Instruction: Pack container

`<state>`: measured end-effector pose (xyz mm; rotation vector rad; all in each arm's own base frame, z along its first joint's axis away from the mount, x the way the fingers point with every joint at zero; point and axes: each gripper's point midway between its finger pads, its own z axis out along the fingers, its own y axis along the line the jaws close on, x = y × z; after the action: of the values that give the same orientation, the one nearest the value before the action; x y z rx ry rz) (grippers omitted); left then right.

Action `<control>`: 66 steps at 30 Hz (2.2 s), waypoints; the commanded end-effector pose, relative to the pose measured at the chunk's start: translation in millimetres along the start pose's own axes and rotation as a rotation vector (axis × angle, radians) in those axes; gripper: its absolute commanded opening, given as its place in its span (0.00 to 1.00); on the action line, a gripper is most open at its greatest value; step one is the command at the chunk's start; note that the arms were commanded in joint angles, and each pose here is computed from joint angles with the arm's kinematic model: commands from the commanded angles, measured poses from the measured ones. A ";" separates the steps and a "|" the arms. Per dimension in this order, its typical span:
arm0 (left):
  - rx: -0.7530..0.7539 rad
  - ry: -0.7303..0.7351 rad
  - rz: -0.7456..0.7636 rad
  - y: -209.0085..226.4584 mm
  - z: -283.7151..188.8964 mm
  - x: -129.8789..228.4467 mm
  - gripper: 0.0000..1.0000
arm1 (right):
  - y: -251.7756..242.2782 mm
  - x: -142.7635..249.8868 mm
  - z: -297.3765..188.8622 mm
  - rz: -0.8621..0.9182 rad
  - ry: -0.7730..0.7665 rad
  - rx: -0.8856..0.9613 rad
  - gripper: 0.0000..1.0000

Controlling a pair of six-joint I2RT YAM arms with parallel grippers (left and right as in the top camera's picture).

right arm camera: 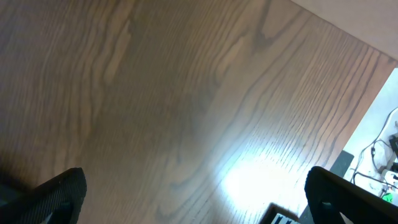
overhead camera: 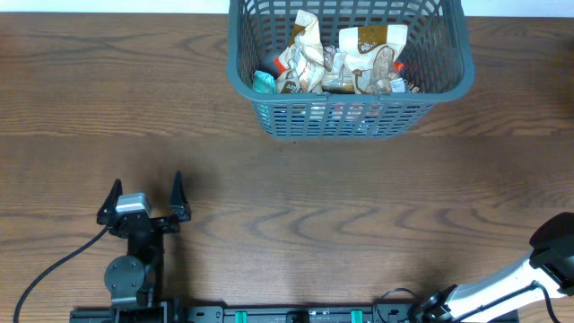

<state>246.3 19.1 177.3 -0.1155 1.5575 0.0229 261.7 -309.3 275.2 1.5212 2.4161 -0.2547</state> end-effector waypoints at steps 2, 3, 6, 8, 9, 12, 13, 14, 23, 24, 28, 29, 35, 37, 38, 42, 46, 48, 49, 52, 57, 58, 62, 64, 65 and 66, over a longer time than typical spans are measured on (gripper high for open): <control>-0.006 -0.015 0.016 1.1 -0.4 -3.0 0.99 | -3.0 0.2 -0.5 0.017 0.000 0.002 0.99; -0.006 -0.013 0.016 1.2 -0.4 -2.5 0.99 | -3.0 0.2 -0.5 0.017 0.000 0.002 0.99; -0.008 0.021 0.018 1.7 -0.4 5.8 0.99 | -3.0 0.2 -0.5 0.017 0.000 0.002 0.99; -0.010 0.059 0.019 2.3 -0.8 15.0 0.99 | -3.0 0.2 -0.5 0.017 0.000 0.002 0.99; -0.011 0.079 0.020 2.6 -1.1 20.1 0.99 | -3.0 0.2 -0.5 0.017 0.000 0.002 0.99; -0.014 0.125 0.022 3.3 -2.3 31.2 0.98 | -3.0 0.3 -0.5 0.017 0.001 0.002 0.99; -0.014 0.138 0.022 3.4 -2.7 34.5 0.99 | -3.0 0.2 -0.5 0.017 0.000 0.002 0.99; -0.014 0.150 0.022 3.6 -3.1 37.2 0.98 | -3.0 0.2 -0.5 0.017 0.000 0.002 0.99; -0.015 0.162 0.023 3.8 -3.6 40.2 0.99 | -3.0 0.3 -0.5 0.017 0.001 0.002 0.99; -0.015 0.162 0.023 3.8 -3.6 40.2 0.99 | -3.0 0.2 -0.5 0.017 0.000 0.002 0.99; -0.015 0.162 0.023 3.8 -3.6 40.3 0.99 | -3.0 0.2 -0.5 0.017 0.000 0.002 0.99; -0.015 0.163 0.023 3.8 -3.5 40.5 0.99 | -3.0 0.3 -0.5 0.017 0.001 0.002 0.99; -0.015 0.163 0.023 3.8 -3.5 40.5 0.99 | -3.0 0.2 -0.5 0.017 0.000 0.002 0.99; -0.015 0.163 0.023 3.8 -3.5 40.5 0.98 | -3.0 0.3 -0.5 0.017 0.001 0.002 0.99; -0.015 0.163 0.023 3.8 -3.5 40.5 0.99 | -3.0 0.2 -0.5 0.017 0.000 0.002 0.99; -0.015 0.163 0.023 3.8 -3.5 40.5 0.99 | -3.0 0.3 -0.5 0.017 0.001 0.002 0.99; -0.015 0.163 0.023 3.8 -3.5 40.5 0.99 | -3.0 0.2 -0.5 0.017 0.000 0.002 0.99; -0.015 0.163 0.023 3.8 -3.5 40.5 0.99 | -3.0 0.3 -0.5 0.017 0.001 0.002 0.99; -0.015 0.163 0.023 3.8 -3.5 40.5 0.99 | -3.0 0.2 -0.6 0.017 0.000 0.002 0.99; -0.015 0.163 0.023 3.8 -3.5 40.5 0.99 | -3.0 0.3 -0.5 0.017 0.001 0.002 0.99; -0.015 0.163 0.023 3.8 -3.5 40.5 0.99 | -1.8 0.5 -0.3 0.014 0.001 0.002 0.99; -0.015 0.163 0.023 3.8 -3.5 40.5 0.99 | -1.3 0.6 -0.3 0.013 0.001 0.001 0.99; -0.015 0.163 0.023 3.8 -3.5 40.5 0.99 | -1.4 0.7 -1.7 0.013 -0.002 0.000 0.99; -0.015 0.163 0.023 3.8 -3.5 40.5 0.99 | -1.7 1.0 -6.4 0.013 -0.013 -0.003 0.99; -0.015 0.163 0.023 3.8 -3.5 40.5 0.99 | -2.4 1.5 -11.3 0.015 -0.024 -0.006 0.99; -0.015 0.163 0.023 3.8 -3.5 40.5 0.98 | -3.0 1.9 -16.6 0.016 -0.037 -0.010 0.99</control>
<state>244.3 18.3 153.3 -0.1171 1.6690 0.0213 261.7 -309.1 275.7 1.5202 2.4153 -0.2550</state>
